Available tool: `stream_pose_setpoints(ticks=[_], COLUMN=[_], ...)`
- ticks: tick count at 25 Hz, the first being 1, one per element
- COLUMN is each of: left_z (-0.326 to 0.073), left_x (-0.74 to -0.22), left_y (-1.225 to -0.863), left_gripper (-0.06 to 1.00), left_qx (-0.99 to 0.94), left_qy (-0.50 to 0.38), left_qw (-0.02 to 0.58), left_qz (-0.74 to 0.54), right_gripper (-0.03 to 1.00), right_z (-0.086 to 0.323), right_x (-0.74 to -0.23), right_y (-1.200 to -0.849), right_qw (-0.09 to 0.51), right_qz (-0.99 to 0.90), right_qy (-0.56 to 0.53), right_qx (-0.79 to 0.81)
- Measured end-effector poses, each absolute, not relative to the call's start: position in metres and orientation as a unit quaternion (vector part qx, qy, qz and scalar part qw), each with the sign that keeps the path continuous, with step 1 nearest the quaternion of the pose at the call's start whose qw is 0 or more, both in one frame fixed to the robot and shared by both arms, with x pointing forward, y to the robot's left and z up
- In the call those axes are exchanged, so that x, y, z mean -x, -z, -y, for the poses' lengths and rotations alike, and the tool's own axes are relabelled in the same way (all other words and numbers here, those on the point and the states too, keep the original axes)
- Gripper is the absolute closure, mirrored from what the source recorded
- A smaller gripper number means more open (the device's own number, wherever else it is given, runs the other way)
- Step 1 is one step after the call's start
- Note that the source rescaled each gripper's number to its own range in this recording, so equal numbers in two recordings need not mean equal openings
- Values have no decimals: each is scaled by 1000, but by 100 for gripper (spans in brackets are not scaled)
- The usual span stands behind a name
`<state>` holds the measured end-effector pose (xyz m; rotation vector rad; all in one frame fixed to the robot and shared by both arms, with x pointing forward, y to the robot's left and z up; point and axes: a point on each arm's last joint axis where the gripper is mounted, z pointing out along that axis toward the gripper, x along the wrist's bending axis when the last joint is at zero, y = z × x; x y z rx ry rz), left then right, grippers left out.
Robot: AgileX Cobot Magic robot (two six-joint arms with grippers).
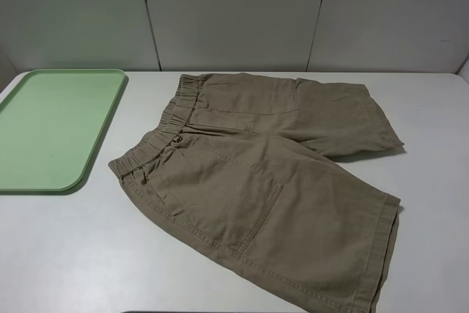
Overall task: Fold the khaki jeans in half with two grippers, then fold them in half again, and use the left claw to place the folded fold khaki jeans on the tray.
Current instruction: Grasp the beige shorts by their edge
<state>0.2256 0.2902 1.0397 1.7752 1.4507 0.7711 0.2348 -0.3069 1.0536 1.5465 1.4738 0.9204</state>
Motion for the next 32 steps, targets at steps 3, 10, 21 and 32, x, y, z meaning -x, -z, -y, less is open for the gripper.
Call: stream_pose_setpoints(ticks=[3,10,21,32], left_z=[-290,-290,-290,-290], left_x=[-226,-226,-226,-225], left_y=[-1040,-1040,-1040,-1048], left_gripper=[-6,-6,-6,-5], left_qx=[-687,-686,-686,-686], left_qy=[-298,-299,-299,-299], left_qw=[354,354,354,356], left_qz=[-561,-561,-561,-560], right_gripper=[-3,-3,-3,-3], right_z=[307,307,307,306], right_x=[-235,-235,-235,-243], right_y=[-1054,-1054,-1054,-1054], right_qw=[397,397,397,379], right_qz=[-582,-582,-582,-592], right_qy=[-363,-363,-363,-351], right_qx=[-610,-610,-610,-618])
